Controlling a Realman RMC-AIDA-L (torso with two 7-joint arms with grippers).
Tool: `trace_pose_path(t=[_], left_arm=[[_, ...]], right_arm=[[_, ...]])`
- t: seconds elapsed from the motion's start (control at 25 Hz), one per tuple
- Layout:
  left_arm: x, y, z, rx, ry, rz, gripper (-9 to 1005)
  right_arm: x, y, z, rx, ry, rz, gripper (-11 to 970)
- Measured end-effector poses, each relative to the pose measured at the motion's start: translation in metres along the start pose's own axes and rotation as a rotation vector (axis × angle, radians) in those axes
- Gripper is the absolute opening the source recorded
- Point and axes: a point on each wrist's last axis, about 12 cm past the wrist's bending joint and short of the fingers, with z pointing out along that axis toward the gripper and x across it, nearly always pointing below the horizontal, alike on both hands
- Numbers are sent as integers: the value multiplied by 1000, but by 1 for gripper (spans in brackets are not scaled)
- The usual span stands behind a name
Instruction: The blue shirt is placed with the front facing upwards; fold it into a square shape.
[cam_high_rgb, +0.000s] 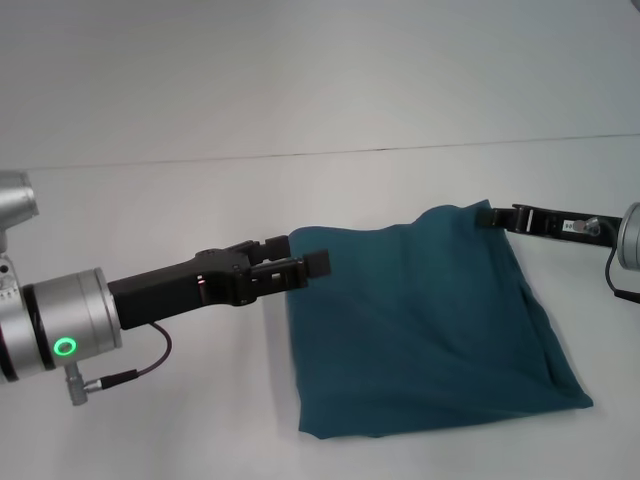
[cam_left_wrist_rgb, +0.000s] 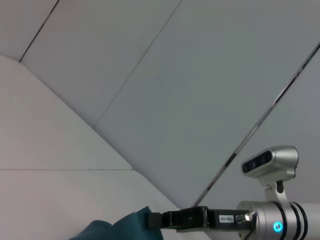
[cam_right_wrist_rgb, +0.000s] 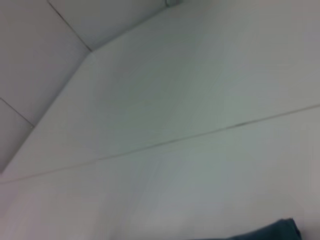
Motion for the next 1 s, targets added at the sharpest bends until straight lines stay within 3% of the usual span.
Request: trace_pose_path(t=[0.12,0.44,1.0], left_arm=[[0,0,0,0,-2,-1,949],[0,0,0,0,-5,-3,949],[3,1,1,-8,-9,-23,949]], right_arm=[[-4,3,-2,-29,-11,-13,36],[-19,7,-13,-75,-54,-25,19],[-14,-13,-25,18,-69,10,15]])
